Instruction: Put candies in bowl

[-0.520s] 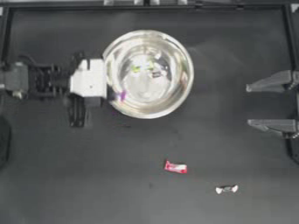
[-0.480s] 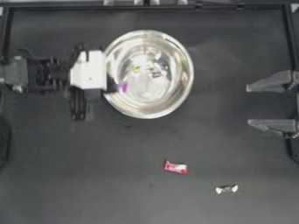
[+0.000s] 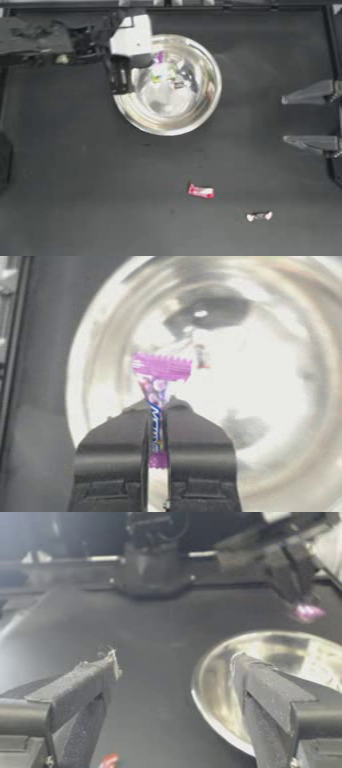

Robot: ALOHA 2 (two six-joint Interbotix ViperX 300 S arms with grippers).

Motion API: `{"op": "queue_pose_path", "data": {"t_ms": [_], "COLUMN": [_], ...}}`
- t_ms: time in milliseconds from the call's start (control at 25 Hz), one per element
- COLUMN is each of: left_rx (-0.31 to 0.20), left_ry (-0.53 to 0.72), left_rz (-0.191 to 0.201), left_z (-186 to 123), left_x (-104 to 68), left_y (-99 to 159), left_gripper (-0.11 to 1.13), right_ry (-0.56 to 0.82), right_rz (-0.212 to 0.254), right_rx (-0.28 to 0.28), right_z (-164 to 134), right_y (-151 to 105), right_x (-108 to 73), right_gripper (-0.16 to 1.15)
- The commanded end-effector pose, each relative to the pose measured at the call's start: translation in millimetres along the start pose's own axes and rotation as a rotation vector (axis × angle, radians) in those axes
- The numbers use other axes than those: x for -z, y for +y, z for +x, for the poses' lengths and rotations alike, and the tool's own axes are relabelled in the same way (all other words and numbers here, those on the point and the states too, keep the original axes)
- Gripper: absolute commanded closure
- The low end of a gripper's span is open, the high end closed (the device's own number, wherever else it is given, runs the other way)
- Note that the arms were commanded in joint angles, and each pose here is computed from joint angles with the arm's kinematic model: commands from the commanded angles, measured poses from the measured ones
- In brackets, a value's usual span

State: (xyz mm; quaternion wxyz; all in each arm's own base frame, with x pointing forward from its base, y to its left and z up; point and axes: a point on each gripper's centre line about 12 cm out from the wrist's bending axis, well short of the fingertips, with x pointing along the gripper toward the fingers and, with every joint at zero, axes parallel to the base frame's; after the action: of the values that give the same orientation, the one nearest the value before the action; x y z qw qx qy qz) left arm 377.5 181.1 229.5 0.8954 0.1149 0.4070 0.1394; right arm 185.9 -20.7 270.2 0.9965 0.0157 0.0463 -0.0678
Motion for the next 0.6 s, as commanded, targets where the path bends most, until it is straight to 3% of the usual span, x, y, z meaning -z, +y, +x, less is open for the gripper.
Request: {"op": "queue_pose_path", "data": {"t_ms": [40,280,360,400,520,600], "left_rx": [-0.023,-0.019,-0.016,-0.014,-0.010,-0.010], "left_ry": [-0.040,-0.019,-0.012,-0.008,-0.003,-0.004], "left_rz": [-0.006,-0.016,-0.016,-0.017,-0.036,-0.054], "left_z": [4,22,25,27,32,34], "left_x": [-13.9,-9.1,-7.6,-6.8,-5.5,-5.8], "left_y": [10,12,11,11,12,14], "left_gripper": [0.73,0.70,0.62,0.54,0.08,-0.09], "right_ry": [-0.006,-0.008,-0.006,-0.005,-0.006,-0.008], "right_rz": [0.001,-0.002,0.000,0.000,0.000,0.001], "right_rx": [0.003,0.007,0.007,0.009,0.007,0.007], "right_z": [2,1,2,2,1,1], "right_y": [0,-1,-1,-1,-1,-1], "right_x": [-2.9,-1.9,-1.6,-1.0,-1.2,-1.5], "right_gripper": [0.00,0.00,0.00,0.00,0.00,0.00]}}
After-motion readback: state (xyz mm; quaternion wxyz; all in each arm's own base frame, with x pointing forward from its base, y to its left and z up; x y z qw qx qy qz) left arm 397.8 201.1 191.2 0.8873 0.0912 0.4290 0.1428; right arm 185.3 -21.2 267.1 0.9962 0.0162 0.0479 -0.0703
